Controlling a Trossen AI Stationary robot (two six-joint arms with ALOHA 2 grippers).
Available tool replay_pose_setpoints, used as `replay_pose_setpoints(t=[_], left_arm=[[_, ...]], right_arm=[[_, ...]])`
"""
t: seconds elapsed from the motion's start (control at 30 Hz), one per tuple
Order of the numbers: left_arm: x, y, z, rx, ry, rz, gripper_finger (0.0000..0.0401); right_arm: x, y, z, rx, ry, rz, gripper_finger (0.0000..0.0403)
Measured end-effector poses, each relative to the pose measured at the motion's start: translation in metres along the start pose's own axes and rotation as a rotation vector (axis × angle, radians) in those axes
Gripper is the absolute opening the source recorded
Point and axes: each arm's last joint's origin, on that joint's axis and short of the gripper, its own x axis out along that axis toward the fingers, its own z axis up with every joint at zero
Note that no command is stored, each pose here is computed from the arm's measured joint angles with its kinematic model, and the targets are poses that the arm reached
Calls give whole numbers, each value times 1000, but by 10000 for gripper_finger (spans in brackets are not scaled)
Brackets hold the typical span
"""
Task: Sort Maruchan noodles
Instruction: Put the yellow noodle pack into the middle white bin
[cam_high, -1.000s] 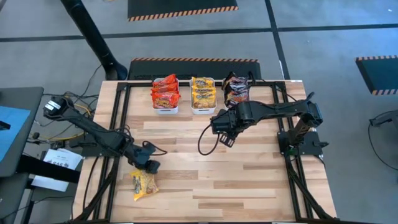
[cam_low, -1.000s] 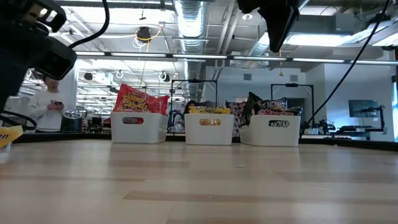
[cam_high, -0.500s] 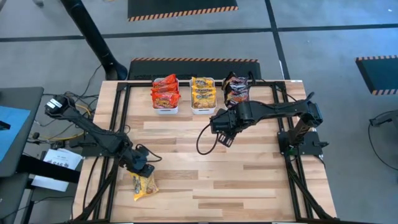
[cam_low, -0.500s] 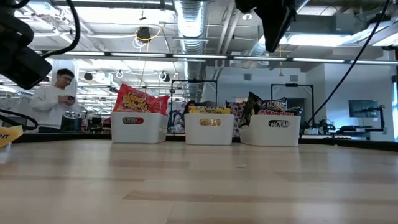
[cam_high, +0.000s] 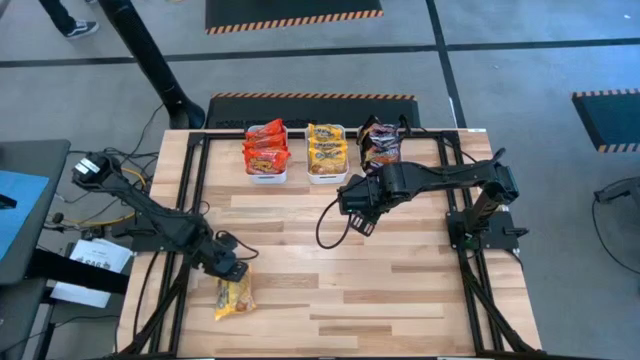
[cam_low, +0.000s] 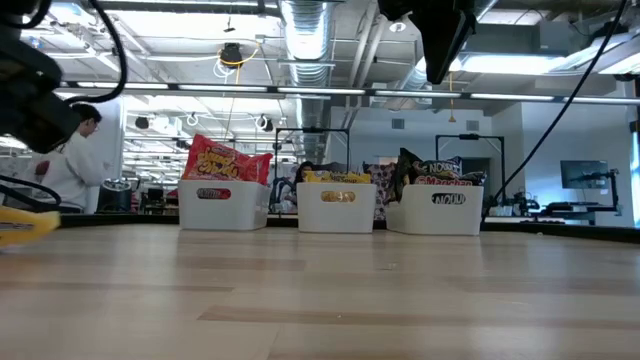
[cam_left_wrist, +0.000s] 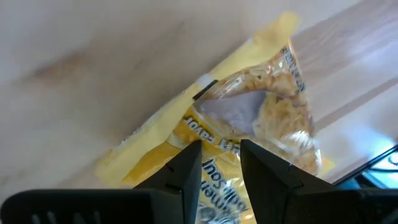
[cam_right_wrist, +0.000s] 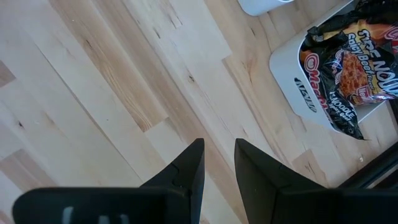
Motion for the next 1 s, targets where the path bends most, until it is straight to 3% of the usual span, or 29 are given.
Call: replay_pose_setpoints(t=[0.63, 0.83, 1.0], left_arm=[[-1, -21, 32, 213, -141, -173, 105], [15, -38, 37, 312, -74, -223, 105], [12, -57, 38, 375, -116, -251, 105]], right_arm=[[0, 2, 3, 11, -27, 19, 113], [0, 3, 4, 15, -37, 27, 113], [1, 1, 5, 21, -38, 27, 113]])
